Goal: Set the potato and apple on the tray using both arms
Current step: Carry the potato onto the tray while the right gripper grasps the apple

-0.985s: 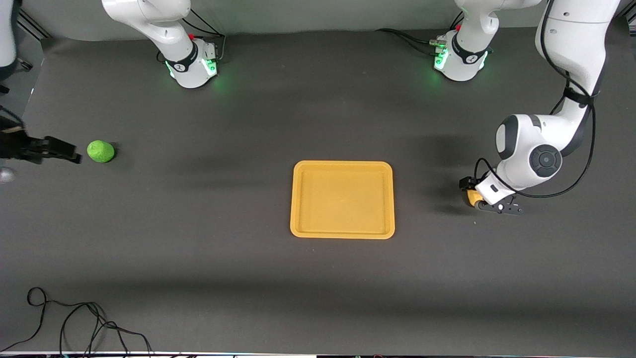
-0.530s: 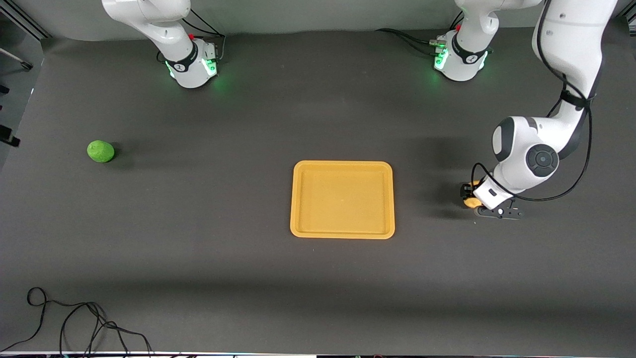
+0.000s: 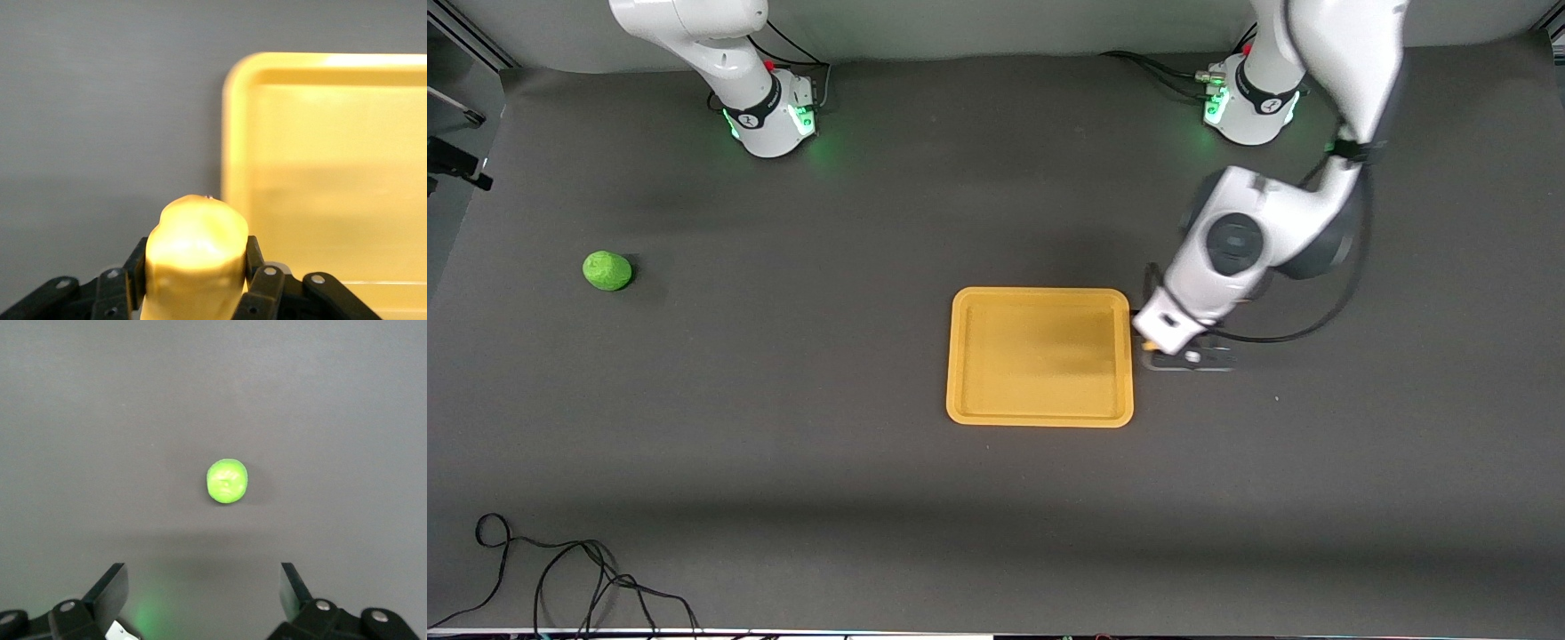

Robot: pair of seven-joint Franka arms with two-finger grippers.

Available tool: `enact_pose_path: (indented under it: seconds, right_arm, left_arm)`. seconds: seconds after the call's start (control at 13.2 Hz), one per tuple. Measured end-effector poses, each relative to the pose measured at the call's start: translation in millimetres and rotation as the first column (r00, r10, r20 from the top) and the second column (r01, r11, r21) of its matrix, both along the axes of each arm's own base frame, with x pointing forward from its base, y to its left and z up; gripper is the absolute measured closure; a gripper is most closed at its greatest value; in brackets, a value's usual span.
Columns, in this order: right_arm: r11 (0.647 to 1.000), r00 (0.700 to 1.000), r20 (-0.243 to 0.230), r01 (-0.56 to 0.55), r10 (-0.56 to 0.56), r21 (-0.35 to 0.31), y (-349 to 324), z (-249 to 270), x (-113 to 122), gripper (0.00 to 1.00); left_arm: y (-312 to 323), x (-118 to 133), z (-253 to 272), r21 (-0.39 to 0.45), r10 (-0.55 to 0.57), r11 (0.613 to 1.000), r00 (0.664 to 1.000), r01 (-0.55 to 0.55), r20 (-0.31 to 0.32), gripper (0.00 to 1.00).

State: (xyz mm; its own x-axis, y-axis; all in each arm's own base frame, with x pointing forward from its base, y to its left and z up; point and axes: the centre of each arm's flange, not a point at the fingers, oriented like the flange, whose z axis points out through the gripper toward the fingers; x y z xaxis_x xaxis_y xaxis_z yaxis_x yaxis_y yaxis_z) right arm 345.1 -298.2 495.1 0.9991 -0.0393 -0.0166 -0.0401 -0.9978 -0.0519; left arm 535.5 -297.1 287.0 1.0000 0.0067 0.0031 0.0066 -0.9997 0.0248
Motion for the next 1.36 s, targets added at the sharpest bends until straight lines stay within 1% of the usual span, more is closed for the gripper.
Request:
enact_pose_path:
  seconds: [0.08, 0.23, 0.38, 0.53, 0.68, 0.76, 0.83, 0.91, 0.98, 1.06, 1.29, 1.36]
  right_arm:
    - [1.000, 1.000, 0.016, -0.006, 0.006, -0.004, 2.9, -6.6, 0.5, 0.00]
    - [1.000, 0.999, 0.042, -0.009, 0.010, -0.022, 6.0, -35.5, 5.8, 0.00]
    - [0.999, 0.999, 0.048, 0.008, -0.006, -0.045, 1.6, -81.2, 9.0, 0.00]
    - [0.997, 0.999, 0.033, 0.011, -0.009, -0.081, 2.0, -126.8, 13.9, 0.00]
    - [0.996, 1.000, 0.004, 0.017, -0.017, -0.092, 7.1, -167.4, 16.5, 0.00]
    - [0.996, 1.000, -0.003, 0.027, -0.027, -0.089, 8.9, -183.1, 16.7, 0.00]
    - [0.996, 0.999, -0.004, 0.033, -0.033, -0.078, 9.2, -197.3, 16.8, 0.00]
    - [0.997, 0.999, -0.001, 0.035, -0.035, -0.068, 7.7, -209.9, 17.1, 0.00]
    - [0.997, 0.999, 0.002, 0.034, -0.034, -0.063, 5.3, -222.7, 17.3, 0.00]
    - [0.998, 0.999, 0.000, 0.035, -0.035, -0.061, 2.9, -236.1, 16.6, 0.00]
    - [0.998, 0.999, -0.024, 0.033, -0.034, -0.052, -0.5, -271.6, 11.5, 0.00]
    - [0.998, 0.999, -0.037, 0.030, -0.032, -0.046, -0.9, -280.8, 9.2, 0.00]
  left_arm:
    - [-18.4, -6.5, -15.0, -0.006, 0.010, 1.000, 1.000, -0.010, 0.005, 0.41]
    - [-40.8, -15.2, -48.5, -0.004, 0.016, 1.000, 1.000, -0.016, -0.007, 0.41]
    - [-43.9, -13.8, -71.7, -0.003, 0.023, 1.000, 1.000, -0.023, -0.013, 0.41]
    - [-42.0, -9.6, -76.0, -0.001, 0.033, 0.999, 0.999, -0.033, -0.011, 0.41]
    - [-42.6, -6.9, -72.5, -0.005, 0.036, 0.999, 0.999, -0.036, -0.004, 0.41]
    - [-43.1, -6.0, -71.3, -0.006, 0.036, 0.999, 0.999, -0.036, -0.002, 0.41]
    - [-43.7, -5.1, -70.0, -0.008, 0.037, 0.999, 0.999, -0.037, 0.001, 0.36]
    - [-44.4, -4.0, -68.3, -0.010, 0.041, 0.999, 0.999, -0.041, 0.004, 0.28]
    - [-45.2, -2.8, -66.1, -0.013, 0.047, 0.999, 0.999, -0.047, 0.008, 0.28]
    - [-46.3, -0.8, -63.0, -0.017, 0.052, 0.998, 0.999, -0.052, 0.013, 0.26]
    - [-44.7, 7.7, -51.3, -0.025, 0.068, 0.997, 0.997, -0.067, 0.031, 0.26]
    - [-40.6, 11.6, -40.9, -0.019, 0.075, 0.997, 0.997, -0.074, 0.029, 0.23]
